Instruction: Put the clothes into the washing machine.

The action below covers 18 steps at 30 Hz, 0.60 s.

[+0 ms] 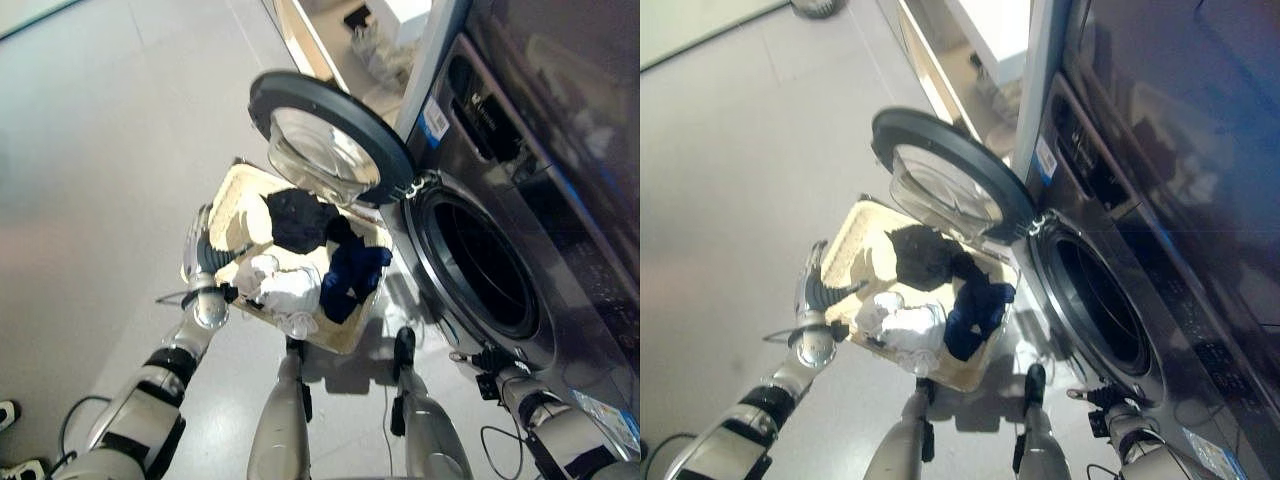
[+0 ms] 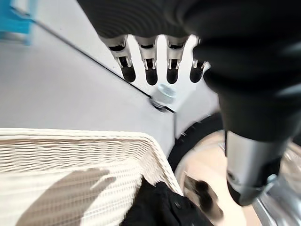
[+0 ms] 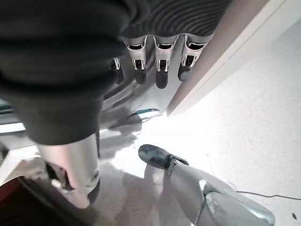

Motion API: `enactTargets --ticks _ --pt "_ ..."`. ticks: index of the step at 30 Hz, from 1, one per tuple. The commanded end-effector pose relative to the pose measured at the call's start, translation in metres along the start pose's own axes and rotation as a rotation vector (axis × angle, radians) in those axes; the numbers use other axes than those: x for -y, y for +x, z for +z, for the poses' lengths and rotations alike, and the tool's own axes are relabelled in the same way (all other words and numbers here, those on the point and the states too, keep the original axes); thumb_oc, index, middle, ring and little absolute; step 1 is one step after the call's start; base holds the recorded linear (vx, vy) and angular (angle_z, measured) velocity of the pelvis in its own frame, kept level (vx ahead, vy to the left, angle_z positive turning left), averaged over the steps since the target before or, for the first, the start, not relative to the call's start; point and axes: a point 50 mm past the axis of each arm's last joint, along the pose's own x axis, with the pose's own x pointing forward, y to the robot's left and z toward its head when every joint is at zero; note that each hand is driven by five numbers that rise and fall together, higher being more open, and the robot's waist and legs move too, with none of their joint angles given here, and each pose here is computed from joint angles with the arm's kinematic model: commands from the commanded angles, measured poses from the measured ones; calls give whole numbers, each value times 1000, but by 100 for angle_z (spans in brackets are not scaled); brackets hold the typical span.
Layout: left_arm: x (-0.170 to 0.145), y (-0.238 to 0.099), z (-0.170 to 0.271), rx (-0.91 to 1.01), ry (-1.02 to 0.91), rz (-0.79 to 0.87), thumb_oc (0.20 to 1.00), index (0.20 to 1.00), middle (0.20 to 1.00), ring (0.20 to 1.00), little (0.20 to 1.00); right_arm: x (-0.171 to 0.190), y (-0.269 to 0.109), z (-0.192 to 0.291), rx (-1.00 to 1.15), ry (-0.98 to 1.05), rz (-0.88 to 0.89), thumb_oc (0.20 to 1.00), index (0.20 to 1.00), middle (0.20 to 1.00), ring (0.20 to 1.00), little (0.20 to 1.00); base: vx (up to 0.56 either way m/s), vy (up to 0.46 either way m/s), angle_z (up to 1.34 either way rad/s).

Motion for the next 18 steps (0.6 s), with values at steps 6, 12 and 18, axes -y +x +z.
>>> enactTargets --ticks 6,12,18 --pt "-37 58 40 268 242 84 1000 1000 1000 1000 1000 20 0 51 146 -2 -31 1000 1000 1000 1000 1000 -39 32 -2" --pt "-48 78 55 321 363 84 1000 1000 1000 1000 1000 32 -3 73 198 -13 -62 1000 1000 1000 1000 1000 -45 43 5" --pt "-64 93 58 301 427 118 1000 1000 1000 1000 1000 36 -5 87 234 -12 -66 1000 1000 1000 1000 1000 -6 2 0"
